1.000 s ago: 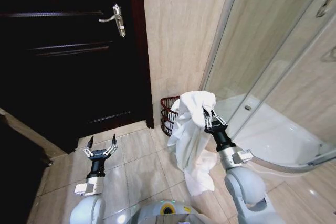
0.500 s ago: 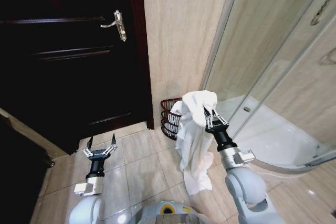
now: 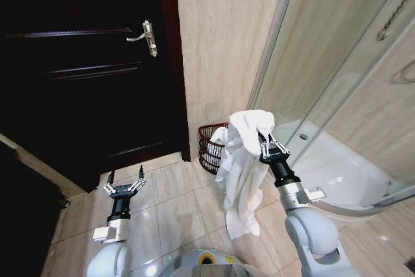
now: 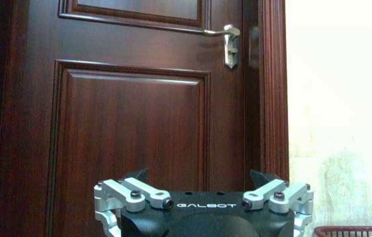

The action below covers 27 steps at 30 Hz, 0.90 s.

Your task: Discard the used towel into the hamper.

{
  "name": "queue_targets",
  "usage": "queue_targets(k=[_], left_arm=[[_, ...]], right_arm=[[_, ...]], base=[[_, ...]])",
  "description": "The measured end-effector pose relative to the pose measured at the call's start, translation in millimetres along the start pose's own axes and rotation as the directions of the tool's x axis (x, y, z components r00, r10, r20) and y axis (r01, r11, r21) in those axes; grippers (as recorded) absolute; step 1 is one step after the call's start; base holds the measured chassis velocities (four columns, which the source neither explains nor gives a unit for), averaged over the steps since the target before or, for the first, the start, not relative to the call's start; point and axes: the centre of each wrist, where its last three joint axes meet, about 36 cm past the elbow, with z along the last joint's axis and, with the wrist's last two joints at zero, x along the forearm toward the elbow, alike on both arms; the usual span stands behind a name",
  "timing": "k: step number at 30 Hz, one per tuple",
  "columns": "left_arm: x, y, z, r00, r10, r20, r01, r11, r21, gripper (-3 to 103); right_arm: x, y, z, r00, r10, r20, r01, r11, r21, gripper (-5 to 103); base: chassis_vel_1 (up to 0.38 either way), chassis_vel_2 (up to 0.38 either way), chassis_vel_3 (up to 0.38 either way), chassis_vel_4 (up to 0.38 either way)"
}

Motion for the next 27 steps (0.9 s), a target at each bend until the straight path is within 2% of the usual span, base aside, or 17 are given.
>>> queue_targets(k=[9, 17, 24, 27], left_arm=[[1.1, 2.0, -0.7, 1.000, -0.002, -0.003, 0.002, 1.000, -0.006, 100], [3.1, 0.7, -0.5, 1.000, -0.012, -0.001, 0.012, 1.000, -0.003, 100], [6.0, -1.5, 1.4, 1.000, -0.023, -0.006, 0.023, 1.000, -0.001, 100], [6.5, -2.5, 2.2, 1.000, -0.026, -0.008, 0.026, 1.000, 0.000, 100]], right_arm=[[-12.0, -5.6, -11.2, 1.000, -0.018, -0.006, 0.018, 1.000, -0.003, 8], [-37.2, -16.2, -33.0, 0.998, -0.056, -0.031, 0.054, 0.997, -0.050, 8], [-69.8, -33.9, -63.6, 0.994, -0.093, -0.059, 0.087, 0.992, -0.088, 8], [-83.1, -41.5, -65.6, 0.994, -0.094, -0.051, 0.090, 0.993, -0.075, 8]], base=[[0.000, 0.000, 0.000, 0.000], [0.000, 0.000, 0.000, 0.000], [0.000, 0.000, 0.000, 0.000], [0.000, 0.000, 0.000, 0.000]])
